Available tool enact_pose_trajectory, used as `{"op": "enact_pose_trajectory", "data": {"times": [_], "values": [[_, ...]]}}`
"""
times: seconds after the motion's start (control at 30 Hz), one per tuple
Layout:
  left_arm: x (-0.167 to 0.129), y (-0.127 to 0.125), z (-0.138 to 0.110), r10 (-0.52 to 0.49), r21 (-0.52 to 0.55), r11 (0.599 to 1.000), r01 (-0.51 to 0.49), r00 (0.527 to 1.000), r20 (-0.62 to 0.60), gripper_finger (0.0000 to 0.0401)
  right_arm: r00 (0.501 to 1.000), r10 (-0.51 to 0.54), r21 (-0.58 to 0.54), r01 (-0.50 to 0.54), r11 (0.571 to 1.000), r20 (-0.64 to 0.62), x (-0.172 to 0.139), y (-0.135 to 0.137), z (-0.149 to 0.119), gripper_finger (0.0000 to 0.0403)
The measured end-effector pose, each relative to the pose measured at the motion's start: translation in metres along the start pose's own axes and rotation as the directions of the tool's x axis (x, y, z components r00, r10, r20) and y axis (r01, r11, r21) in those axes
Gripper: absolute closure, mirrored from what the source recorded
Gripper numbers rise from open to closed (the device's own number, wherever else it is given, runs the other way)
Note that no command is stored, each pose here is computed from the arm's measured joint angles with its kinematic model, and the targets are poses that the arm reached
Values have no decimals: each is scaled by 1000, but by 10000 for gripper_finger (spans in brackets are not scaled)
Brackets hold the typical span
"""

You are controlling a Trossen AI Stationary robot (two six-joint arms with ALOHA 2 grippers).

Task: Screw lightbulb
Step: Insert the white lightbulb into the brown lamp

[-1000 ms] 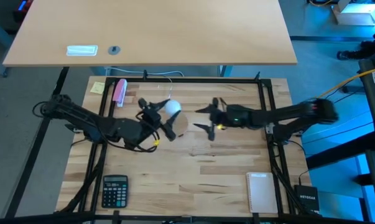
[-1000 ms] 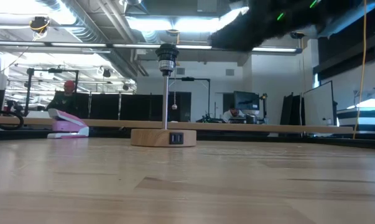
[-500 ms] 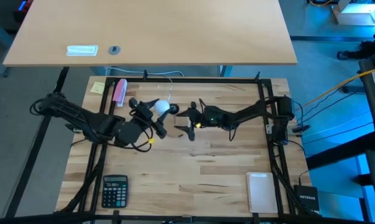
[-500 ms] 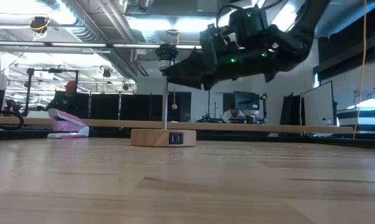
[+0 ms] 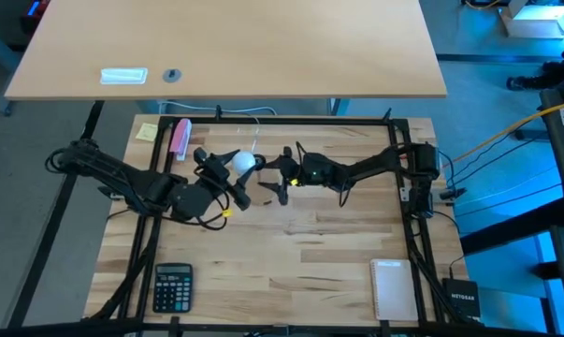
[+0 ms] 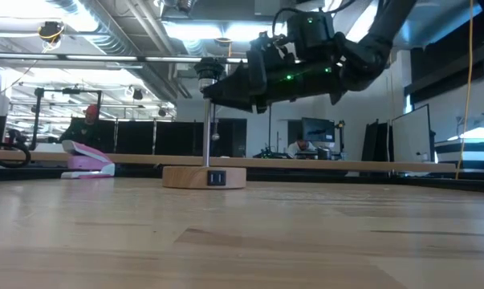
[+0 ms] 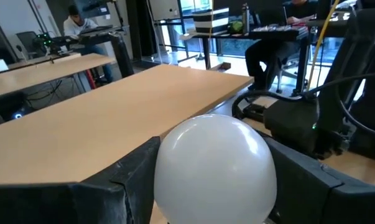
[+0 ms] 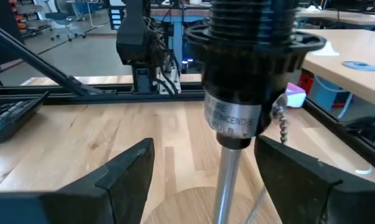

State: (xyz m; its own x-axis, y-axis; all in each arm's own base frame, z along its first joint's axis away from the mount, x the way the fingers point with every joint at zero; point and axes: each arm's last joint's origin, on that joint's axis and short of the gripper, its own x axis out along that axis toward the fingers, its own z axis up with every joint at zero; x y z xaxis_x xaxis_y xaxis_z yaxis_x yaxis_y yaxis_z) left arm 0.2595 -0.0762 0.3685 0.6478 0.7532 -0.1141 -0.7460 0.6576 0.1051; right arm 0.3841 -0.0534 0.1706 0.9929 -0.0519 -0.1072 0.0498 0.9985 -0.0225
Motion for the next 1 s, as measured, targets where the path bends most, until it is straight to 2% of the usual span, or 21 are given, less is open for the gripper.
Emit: {"op": "enact_pose_trajectory", "data": {"times": [0.2, 0.33, 0.47, 0.73, 0.9, 1.0], "values": [[1, 0, 0, 2, -1, 1000, -2, 1000, -2, 162, 1000, -2, -47, 2, 999, 12, 2, -3, -6, 123], [1, 0, 0, 1, -5, 1000, -1, 1000, -2, 162, 997, 5, -35, -2, 999, 76, 6, -3, -10, 123], [1, 0, -1, 1, -6, 1000, -2, 1000, -2, 162, 997, 5, -34, -2, 999, 78, 12, -3, -13, 123], [2, -2, -2, 4, -1, 1000, -4, 1000, -7, 162, 992, 12, -41, -7, 999, 123, 21, -4, -1, 123], [2, -2, -3, 5, -10, 1000, -5, 1000, -9, 162, 990, -71, -36, 76, 996, 122, 21, -7, 0, 123], [2, -2, -3, 5, -10, 1000, -5, 1000, -9, 162, 989, -81, -37, 86, 996, 120, 21, -7, 0, 135]]}}
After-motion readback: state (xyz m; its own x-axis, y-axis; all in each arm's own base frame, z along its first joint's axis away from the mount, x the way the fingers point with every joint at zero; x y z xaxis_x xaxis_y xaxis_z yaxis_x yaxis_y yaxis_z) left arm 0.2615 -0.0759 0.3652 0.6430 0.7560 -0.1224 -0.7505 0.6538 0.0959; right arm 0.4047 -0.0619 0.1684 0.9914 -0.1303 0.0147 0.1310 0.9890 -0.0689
